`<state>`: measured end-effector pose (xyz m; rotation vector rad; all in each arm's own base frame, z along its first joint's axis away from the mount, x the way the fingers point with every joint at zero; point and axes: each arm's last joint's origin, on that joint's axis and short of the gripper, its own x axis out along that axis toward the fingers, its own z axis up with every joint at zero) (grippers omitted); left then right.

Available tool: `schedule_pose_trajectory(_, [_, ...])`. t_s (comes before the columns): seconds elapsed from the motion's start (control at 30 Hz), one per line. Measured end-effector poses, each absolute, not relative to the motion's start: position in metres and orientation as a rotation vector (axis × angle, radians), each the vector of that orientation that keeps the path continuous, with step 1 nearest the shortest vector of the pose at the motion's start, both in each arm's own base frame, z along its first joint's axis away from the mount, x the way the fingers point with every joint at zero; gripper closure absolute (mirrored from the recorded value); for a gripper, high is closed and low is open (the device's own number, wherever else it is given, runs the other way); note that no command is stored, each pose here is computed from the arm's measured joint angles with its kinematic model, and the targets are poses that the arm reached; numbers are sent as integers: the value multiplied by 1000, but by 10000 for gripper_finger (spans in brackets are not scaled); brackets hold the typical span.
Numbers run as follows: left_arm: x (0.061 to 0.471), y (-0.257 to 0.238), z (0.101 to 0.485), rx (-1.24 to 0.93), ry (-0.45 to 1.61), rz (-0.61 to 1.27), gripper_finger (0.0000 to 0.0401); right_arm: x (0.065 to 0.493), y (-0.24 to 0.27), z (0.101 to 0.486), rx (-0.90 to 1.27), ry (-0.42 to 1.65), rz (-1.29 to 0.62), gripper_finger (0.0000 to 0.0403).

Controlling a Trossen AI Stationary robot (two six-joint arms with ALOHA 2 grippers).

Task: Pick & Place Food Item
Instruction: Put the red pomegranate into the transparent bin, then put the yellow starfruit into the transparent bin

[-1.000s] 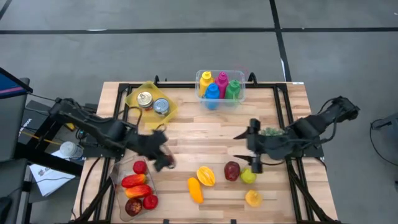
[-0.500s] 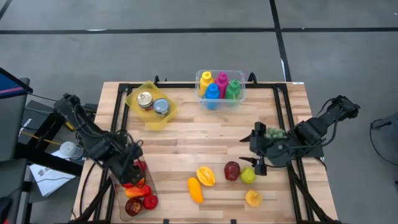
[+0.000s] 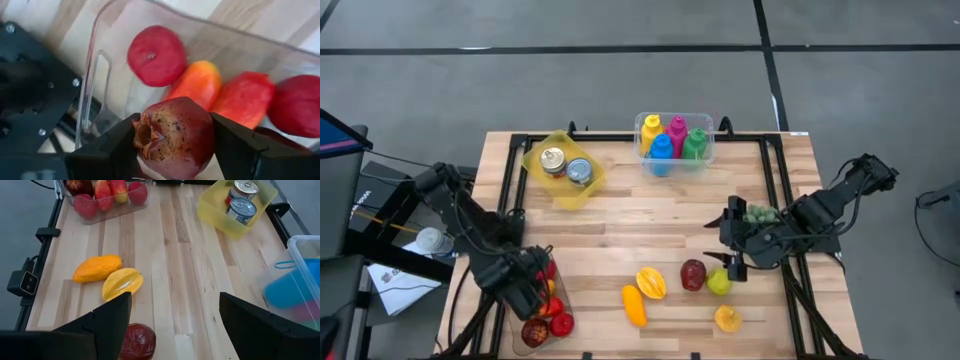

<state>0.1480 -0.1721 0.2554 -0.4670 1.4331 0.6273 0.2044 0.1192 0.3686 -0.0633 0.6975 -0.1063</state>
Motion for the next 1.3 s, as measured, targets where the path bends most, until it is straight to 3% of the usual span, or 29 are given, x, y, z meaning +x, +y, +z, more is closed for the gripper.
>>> schedule_pose_trajectory(0.37, [130, -160, 221, -689, 1461, 954, 186, 204, 119, 368, -65, 700, -107, 111])
schedule_pose_trajectory(0.53, [130, -161, 215, -804, 1427, 937, 175, 204, 119, 368, -65, 700, -107, 111])
schedule_pose_trajectory(0.87, [127, -158, 210, -827, 1438, 1002, 145, 204, 119, 368, -57, 699, -110, 111])
schedule_pose_trajectory(1.07, [126, -157, 216, -888, 1449, 950, 124, 204, 119, 368, -57, 699, -109, 111])
schedule_pose_trajectory(1.3, [127, -152, 248, -1148, 1276, 665, 118, 202, 119, 367, -20, 719, -128, 111])
